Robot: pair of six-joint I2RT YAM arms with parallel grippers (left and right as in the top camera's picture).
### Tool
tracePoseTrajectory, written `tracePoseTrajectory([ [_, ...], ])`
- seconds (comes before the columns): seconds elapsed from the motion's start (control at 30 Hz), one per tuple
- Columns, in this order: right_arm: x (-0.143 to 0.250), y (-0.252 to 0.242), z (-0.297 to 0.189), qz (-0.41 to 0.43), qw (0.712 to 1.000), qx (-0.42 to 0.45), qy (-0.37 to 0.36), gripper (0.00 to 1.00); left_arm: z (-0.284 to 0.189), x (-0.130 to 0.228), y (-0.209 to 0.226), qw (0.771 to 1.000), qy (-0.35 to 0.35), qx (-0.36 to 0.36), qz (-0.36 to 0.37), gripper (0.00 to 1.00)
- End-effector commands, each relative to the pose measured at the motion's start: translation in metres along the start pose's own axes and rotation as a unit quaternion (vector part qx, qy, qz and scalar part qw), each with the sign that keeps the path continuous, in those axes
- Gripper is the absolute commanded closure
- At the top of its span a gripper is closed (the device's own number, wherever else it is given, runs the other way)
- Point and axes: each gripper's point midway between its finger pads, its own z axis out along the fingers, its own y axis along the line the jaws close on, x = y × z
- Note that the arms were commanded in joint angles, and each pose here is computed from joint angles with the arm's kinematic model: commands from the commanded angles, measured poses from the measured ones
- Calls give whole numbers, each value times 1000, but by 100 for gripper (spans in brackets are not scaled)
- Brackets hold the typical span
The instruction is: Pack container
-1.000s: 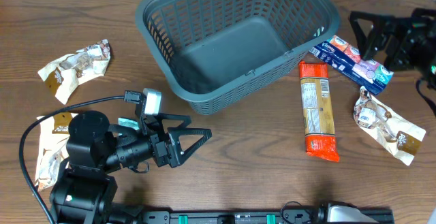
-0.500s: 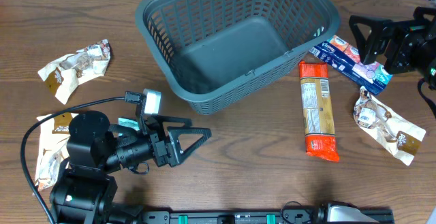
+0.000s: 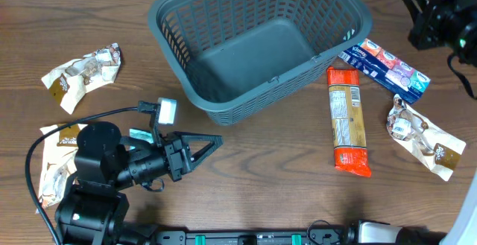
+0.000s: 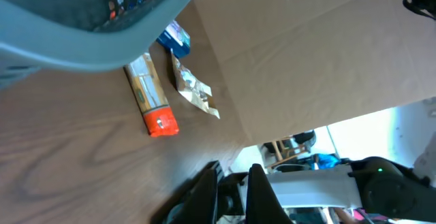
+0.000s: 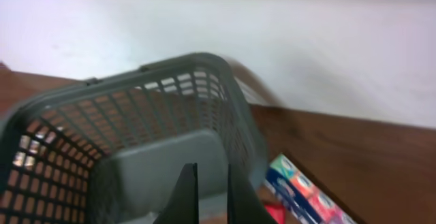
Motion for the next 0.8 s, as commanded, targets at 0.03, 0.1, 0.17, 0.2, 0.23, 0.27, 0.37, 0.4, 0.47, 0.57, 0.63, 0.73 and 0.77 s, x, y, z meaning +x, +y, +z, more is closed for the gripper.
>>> tracePoseTrajectory([
  [0.03,-8,12,10,24,998,-55,-9,99,7,-1,-10,1000,-9,0,-15,94],
  [0.1,-9,10,19,38,997,-61,-9,99,12,-3,-22,1000,-14,17,-2,94],
  [0.17,-10,12,27,45,996,-78,-8,99,18,-4,-39,999,-22,39,23,94],
  [0.2,-10,13,31,47,995,-87,-7,99,22,-4,-44,998,-24,46,32,94],
  [0.23,-10,15,34,48,994,-95,-6,99,27,-3,-45,998,-25,45,35,94],
  [0.27,-10,15,38,49,994,-102,-4,98,32,-1,-43,998,-25,37,33,94],
  [0.37,-7,13,47,53,993,-108,4,99,47,7,-28,1000,-2,13,23,94],
  [0.4,-5,12,50,55,993,-109,8,99,51,7,-23,1000,5,7,17,94],
  [0.47,-3,15,55,58,991,-123,13,99,60,8,-13,1000,16,-6,10,94],
  [0.57,2,25,61,47,985,-166,22,99,72,8,6,998,28,-29,38,94],
  [0.63,7,30,65,38,981,-188,30,99,80,7,19,997,33,-47,44,94],
  [0.73,19,32,74,24,976,-212,49,99,89,6,38,995,38,-75,47,94],
  [0.77,23,32,77,23,975,-214,55,99,91,6,43,995,40,-82,47,94],
])
